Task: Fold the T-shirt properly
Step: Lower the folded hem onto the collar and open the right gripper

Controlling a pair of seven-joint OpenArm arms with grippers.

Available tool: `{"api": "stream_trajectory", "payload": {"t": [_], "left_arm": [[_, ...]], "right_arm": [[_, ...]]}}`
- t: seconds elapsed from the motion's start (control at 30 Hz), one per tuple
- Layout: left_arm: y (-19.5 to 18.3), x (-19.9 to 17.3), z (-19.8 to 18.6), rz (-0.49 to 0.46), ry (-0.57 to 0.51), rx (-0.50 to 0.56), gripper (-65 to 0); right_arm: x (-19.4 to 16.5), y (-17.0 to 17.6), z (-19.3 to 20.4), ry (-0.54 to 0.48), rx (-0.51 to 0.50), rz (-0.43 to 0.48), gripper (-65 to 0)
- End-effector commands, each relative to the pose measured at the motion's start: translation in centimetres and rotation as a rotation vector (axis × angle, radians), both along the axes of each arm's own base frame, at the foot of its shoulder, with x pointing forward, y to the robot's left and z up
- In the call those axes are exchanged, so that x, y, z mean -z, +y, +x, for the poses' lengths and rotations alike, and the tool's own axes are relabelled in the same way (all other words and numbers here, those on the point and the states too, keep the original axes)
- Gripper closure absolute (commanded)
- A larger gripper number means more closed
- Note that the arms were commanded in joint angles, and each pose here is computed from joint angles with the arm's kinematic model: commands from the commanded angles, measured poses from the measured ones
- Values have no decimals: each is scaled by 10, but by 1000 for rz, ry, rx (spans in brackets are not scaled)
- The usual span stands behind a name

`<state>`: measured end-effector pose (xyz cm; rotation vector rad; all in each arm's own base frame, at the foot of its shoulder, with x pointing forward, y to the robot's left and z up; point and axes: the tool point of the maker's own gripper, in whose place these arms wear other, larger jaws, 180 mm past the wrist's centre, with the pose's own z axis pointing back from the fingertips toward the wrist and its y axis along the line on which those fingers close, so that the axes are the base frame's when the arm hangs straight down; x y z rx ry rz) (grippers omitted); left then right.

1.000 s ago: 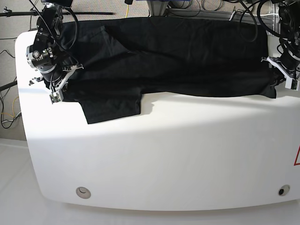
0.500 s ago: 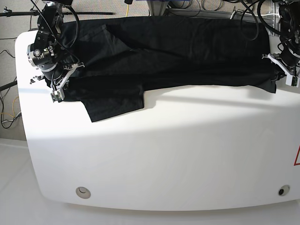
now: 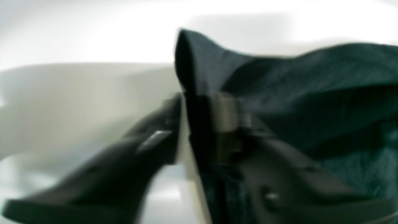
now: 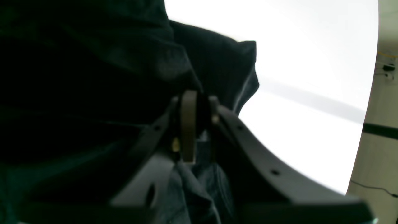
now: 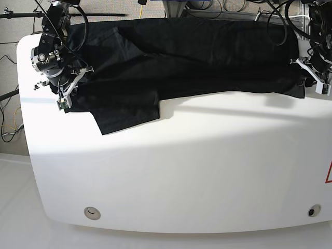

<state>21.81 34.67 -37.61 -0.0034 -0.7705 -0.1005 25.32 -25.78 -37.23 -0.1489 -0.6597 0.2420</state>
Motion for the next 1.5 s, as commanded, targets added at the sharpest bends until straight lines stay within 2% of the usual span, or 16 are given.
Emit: {"api": "stream_trajectory", "payload": {"t": [0.0,0.13,0.4,0.47,0.73,0.8,1.07,1.13,1.47], "left_arm": [[5,-16,10,19,-49,8,-309],[4,-20,13,18,-70,11,-390],[3,-25,18,17,-86,18,-387],[4,-25,18,22,-87,23,-395],[3,-25,17,25,-80,30,-433],[0,-24,17,26,-72,36,-430],[-3,-26,19,22,-79,45,-391],[0,-24,17,28,-73,37,-400],[-3,-24,16,32,-62,42,-419]], "right_arm": [[-8,-5,5,-27,6,-15,-136],[-6,0,6,-27,3,-1,-177],[0,6,8,-21,14,34,-243],[2,5,16,-22,19,46,-312],[7,5,34,-22,31,86,-399],[9,4,52,-21,42,110,-429],[10,4,81,-19,54,153,-437],[9,12,97,-29,43,176,-439],[11,23,120,-50,23,224,-437]]}}
